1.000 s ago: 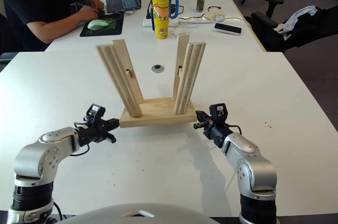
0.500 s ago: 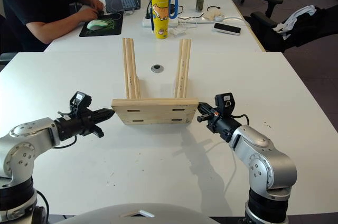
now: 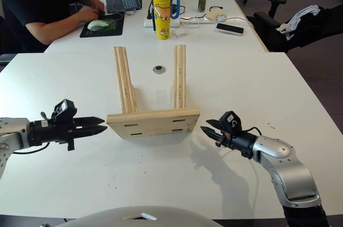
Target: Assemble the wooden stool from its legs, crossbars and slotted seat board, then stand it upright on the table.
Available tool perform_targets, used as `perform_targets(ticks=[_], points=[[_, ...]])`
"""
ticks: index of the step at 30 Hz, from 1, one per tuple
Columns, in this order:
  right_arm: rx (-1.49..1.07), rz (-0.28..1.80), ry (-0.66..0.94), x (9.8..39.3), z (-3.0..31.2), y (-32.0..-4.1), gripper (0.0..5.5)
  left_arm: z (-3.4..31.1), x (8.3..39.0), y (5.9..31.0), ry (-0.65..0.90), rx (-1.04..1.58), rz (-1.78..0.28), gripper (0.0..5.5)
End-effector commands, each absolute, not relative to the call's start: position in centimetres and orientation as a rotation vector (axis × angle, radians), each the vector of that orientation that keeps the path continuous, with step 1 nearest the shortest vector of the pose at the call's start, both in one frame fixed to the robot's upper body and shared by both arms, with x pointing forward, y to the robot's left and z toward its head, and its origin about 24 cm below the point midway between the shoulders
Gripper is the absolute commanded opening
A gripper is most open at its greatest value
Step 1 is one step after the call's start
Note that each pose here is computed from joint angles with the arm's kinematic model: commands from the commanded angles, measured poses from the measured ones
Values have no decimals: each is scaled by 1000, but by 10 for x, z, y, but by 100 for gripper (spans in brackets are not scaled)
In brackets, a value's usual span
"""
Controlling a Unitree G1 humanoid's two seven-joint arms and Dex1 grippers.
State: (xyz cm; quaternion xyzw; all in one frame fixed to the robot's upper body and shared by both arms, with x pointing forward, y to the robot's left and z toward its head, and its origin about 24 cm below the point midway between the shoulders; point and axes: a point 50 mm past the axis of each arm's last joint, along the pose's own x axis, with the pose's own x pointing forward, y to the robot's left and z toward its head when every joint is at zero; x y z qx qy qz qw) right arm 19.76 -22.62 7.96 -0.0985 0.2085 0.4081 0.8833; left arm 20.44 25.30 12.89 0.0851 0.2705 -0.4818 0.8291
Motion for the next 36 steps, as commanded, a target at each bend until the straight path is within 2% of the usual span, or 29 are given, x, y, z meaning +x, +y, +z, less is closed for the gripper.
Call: perform_targets(ticks=[1, 8, 11, 19, 26, 29, 34, 36], points=[[-168, 945, 417, 204, 78, -246, 226, 125, 203, 265, 614, 284, -1081, 216], [-208, 1110, 275, 234, 92, -237, 332, 126, 232, 252, 496, 399, -1234, 318], [-221, 1188, 270, 244, 97, -230, 389, 121, 238, 244, 503, 479, -1286, 327], [-280, 1305, 222, 264, 105, -214, 389, 121, 254, 231, 469, 517, -1333, 327], [-301, 1343, 227, 269, 103, -212, 294, 129, 264, 217, 373, 475, -1360, 327], [-297, 1359, 216, 270, 105, -210, 244, 127, 263, 215, 388, 454, -1381, 327], [-296, 1389, 200, 272, 106, -206, 157, 122, 262, 226, 458, 461, -1363, 249], [-292, 1399, 197, 271, 105, -204, 145, 121, 264, 230, 475, 462, -1353, 215]])
